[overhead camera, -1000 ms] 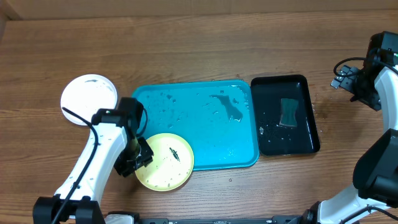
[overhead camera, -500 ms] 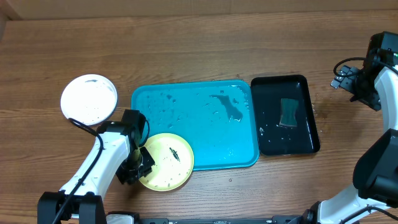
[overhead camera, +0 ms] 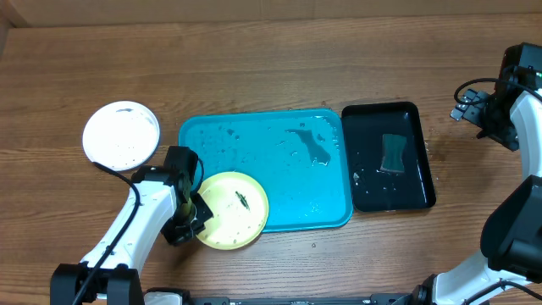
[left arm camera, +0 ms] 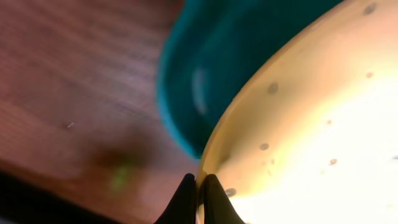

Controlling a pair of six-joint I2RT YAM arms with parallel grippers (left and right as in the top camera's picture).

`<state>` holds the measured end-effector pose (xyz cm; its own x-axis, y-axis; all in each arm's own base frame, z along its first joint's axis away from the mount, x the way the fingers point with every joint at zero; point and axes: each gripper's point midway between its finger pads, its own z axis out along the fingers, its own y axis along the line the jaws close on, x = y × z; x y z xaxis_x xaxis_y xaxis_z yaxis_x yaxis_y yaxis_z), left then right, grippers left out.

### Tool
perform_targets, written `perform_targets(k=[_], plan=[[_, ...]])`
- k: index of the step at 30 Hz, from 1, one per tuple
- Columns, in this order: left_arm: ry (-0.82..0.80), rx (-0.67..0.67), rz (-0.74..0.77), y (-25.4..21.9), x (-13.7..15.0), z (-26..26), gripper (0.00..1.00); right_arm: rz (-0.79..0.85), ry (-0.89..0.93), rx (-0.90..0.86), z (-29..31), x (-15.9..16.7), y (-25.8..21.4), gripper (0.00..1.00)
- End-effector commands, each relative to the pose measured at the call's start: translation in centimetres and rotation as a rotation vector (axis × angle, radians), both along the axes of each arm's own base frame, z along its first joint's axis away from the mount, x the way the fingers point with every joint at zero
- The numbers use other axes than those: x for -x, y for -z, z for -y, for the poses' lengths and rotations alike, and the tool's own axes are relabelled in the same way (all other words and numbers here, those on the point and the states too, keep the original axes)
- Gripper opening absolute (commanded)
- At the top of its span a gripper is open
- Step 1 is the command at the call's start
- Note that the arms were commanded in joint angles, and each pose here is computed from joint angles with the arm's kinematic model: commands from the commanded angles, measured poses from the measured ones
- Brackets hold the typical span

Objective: Clean dirty plates on tray and stack at the side
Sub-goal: 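Grip the yellow plate rim with the left gripper, then slide the yellow plate with the left gripper to the teal tray center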

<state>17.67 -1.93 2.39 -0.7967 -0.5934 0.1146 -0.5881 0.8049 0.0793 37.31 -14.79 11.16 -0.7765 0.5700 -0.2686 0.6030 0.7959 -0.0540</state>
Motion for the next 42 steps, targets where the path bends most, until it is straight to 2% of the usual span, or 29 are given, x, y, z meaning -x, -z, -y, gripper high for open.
perform_targets(k=[1,4,7,14,26,34,42], plan=[[0.000,0.031,0.049,0.4,-1.2,0.7,0.04,0.009,0.005,0.001,0.1,-0.2,-0.1,1.00],[0.015,0.064,0.132,0.4,-3.2,1.3,0.04,0.009,0.005,0.001,0.1,-0.2,-0.1,1.00],[0.104,0.114,0.213,0.3,-5.1,2.2,0.04,0.009,0.005,0.001,0.1,-0.2,-0.1,1.00],[0.200,0.122,0.335,-0.6,-8.5,2.6,0.04,0.008,0.005,0.001,0.1,-0.2,-0.1,1.00],[0.355,0.116,0.358,-1.2,-15.1,3.3,0.04,0.009,0.005,0.001,0.1,-0.2,-0.1,1.00],[0.503,0.119,0.404,-2.4,-16.6,5.2,0.04,0.009,0.005,0.001,0.1,-0.2,-0.1,1.00],[0.517,0.144,0.383,-1.1,-16.5,6.6,0.04,0.009,0.005,0.001,0.1,-0.2,-0.1,1.00]])
